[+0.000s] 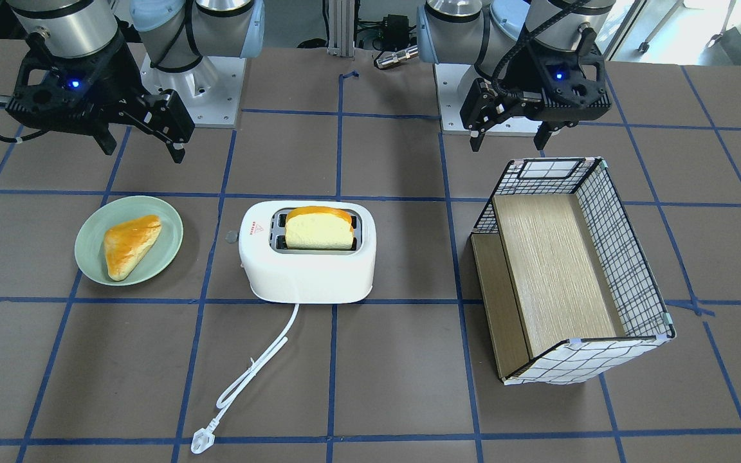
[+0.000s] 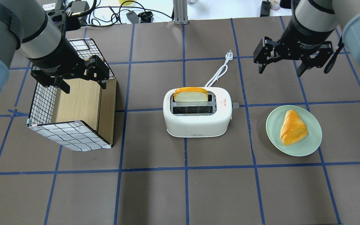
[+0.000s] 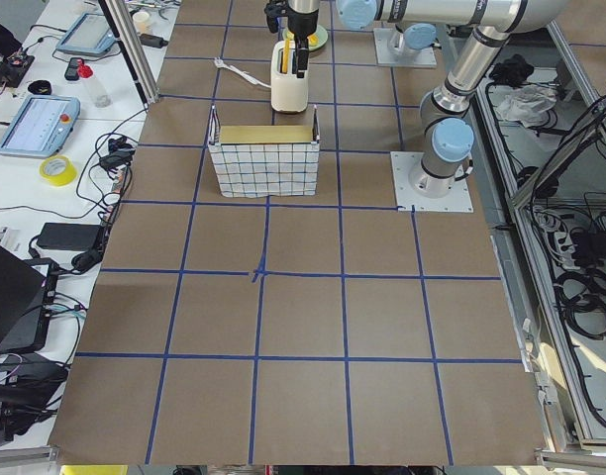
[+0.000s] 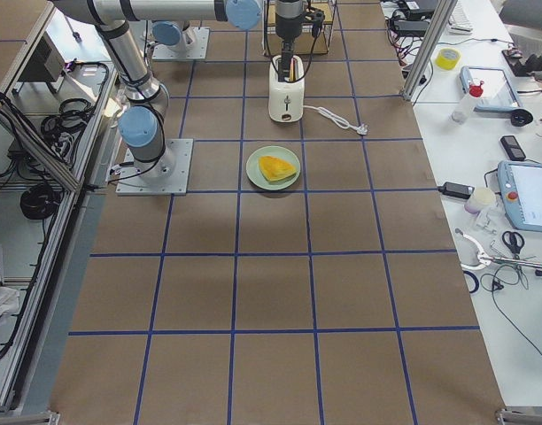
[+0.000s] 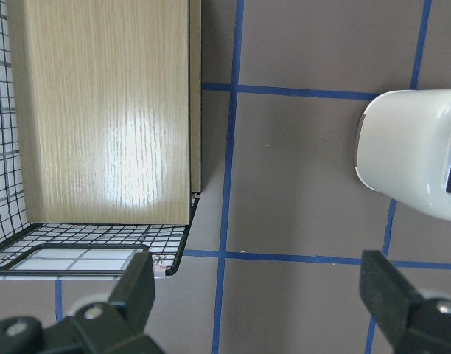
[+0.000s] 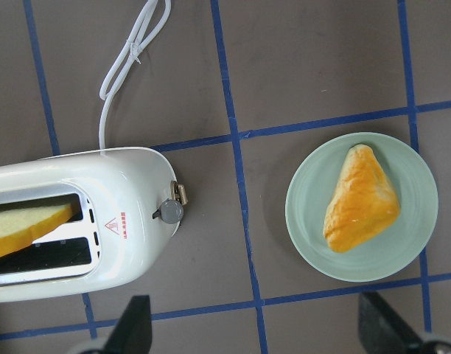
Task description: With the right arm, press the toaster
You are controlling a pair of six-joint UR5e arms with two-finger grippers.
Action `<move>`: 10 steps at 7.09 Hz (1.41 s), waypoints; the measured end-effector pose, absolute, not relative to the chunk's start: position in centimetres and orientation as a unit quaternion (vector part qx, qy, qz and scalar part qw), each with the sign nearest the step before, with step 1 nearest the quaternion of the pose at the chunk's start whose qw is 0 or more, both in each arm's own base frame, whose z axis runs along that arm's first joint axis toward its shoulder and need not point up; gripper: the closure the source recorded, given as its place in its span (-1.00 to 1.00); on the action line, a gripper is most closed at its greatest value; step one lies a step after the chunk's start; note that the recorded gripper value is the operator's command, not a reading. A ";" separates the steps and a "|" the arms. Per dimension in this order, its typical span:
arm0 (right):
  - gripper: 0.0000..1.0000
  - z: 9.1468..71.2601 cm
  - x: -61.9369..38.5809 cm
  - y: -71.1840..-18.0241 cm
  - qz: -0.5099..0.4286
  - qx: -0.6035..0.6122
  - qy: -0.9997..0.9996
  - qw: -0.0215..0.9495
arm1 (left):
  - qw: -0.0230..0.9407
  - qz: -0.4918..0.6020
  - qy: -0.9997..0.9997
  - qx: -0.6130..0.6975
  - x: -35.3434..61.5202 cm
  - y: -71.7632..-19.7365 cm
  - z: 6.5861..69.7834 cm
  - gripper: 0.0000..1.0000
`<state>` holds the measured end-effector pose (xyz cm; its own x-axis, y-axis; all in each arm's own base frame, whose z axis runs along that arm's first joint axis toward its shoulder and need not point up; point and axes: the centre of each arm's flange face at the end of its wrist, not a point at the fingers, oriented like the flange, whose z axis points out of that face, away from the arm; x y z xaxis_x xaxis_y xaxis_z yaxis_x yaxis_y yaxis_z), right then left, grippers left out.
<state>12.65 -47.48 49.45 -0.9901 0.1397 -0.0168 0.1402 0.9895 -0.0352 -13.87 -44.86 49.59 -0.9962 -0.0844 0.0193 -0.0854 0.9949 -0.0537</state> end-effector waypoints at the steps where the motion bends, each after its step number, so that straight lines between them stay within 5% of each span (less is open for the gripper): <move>1: -0.99 49.4 12.6 -47.6 -0.019 0.071 0.997 0.008 | 0.008 0.027 -0.999 0.042 -13.9 -44.9 49.6 -1.00; 3: -0.44 49.3 12.2 -47.7 -0.021 0.074 0.997 0.009 | 0.009 0.027 -0.999 0.043 -13.9 -44.9 49.6 -1.00; 5: 0.93 49.3 11.9 -47.9 -0.027 0.072 0.997 0.009 | 0.009 0.027 -0.999 0.043 -13.9 -44.9 49.5 -1.00; 10: 1.00 46.6 10.5 -50.0 -0.002 0.072 0.994 0.080 | 0.009 0.027 -0.999 0.043 -13.9 -44.9 49.6 -1.00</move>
